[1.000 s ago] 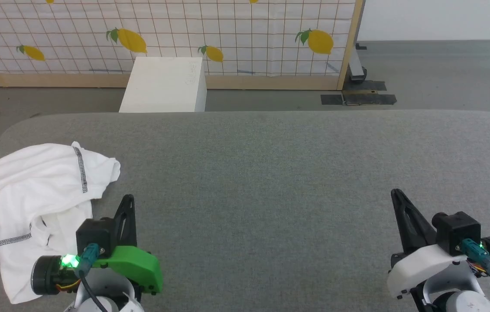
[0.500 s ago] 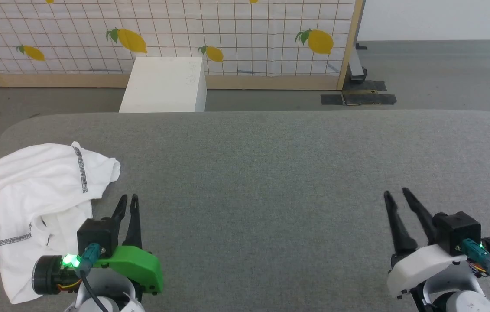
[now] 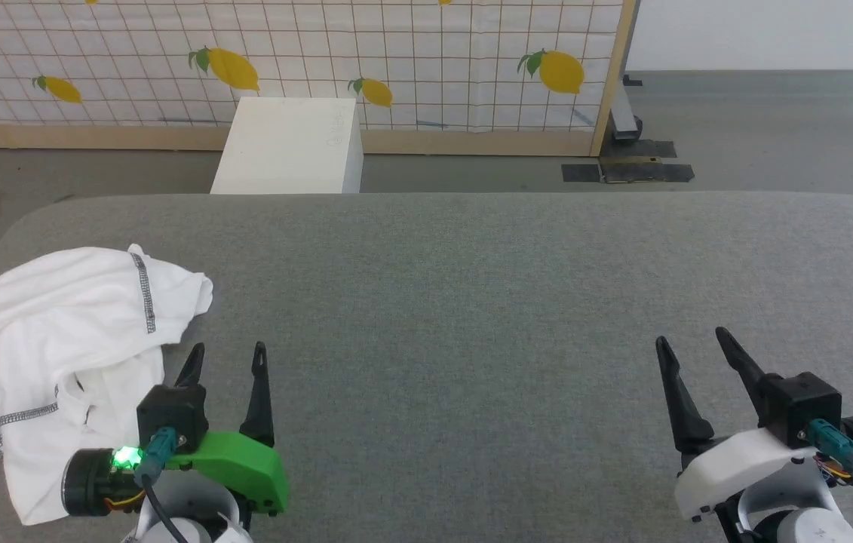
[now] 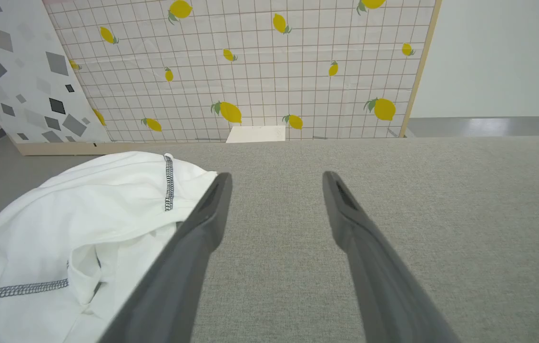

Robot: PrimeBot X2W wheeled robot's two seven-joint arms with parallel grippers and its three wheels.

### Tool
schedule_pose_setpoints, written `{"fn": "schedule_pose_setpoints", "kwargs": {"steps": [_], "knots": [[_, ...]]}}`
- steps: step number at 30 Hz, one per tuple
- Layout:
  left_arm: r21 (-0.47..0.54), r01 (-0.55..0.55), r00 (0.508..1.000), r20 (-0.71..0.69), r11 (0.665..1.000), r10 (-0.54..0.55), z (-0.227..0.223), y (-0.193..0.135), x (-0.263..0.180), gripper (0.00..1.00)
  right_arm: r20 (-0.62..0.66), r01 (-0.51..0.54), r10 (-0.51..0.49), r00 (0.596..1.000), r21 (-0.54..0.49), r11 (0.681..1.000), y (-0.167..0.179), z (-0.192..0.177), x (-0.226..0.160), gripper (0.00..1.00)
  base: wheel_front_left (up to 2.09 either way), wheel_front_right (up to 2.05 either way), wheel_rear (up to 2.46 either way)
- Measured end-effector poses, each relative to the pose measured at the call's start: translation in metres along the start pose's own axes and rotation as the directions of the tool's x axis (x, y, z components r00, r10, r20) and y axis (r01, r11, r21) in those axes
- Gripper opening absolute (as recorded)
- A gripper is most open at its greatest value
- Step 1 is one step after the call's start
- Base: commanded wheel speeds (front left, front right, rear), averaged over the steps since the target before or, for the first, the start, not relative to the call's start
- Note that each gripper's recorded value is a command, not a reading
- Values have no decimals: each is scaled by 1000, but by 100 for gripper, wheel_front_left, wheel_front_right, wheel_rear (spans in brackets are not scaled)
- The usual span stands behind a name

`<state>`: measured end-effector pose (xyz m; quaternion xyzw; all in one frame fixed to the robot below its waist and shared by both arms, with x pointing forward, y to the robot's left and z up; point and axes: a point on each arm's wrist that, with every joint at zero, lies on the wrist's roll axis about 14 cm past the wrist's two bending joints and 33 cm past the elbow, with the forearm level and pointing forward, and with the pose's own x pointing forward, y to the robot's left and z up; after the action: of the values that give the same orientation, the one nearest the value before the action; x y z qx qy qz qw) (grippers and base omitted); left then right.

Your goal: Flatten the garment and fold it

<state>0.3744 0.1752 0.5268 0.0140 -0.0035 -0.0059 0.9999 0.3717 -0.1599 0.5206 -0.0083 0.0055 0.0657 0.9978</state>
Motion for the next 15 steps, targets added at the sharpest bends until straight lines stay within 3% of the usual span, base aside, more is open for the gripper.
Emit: {"fn": "schedule_pose_setpoints", "kwargs": {"steps": [15], "knots": [[-18,-71,997,14,997,71,-2,21,-11,100,8,-59,59,998,36,998,19,-4,11,100,0,0,0]]}}
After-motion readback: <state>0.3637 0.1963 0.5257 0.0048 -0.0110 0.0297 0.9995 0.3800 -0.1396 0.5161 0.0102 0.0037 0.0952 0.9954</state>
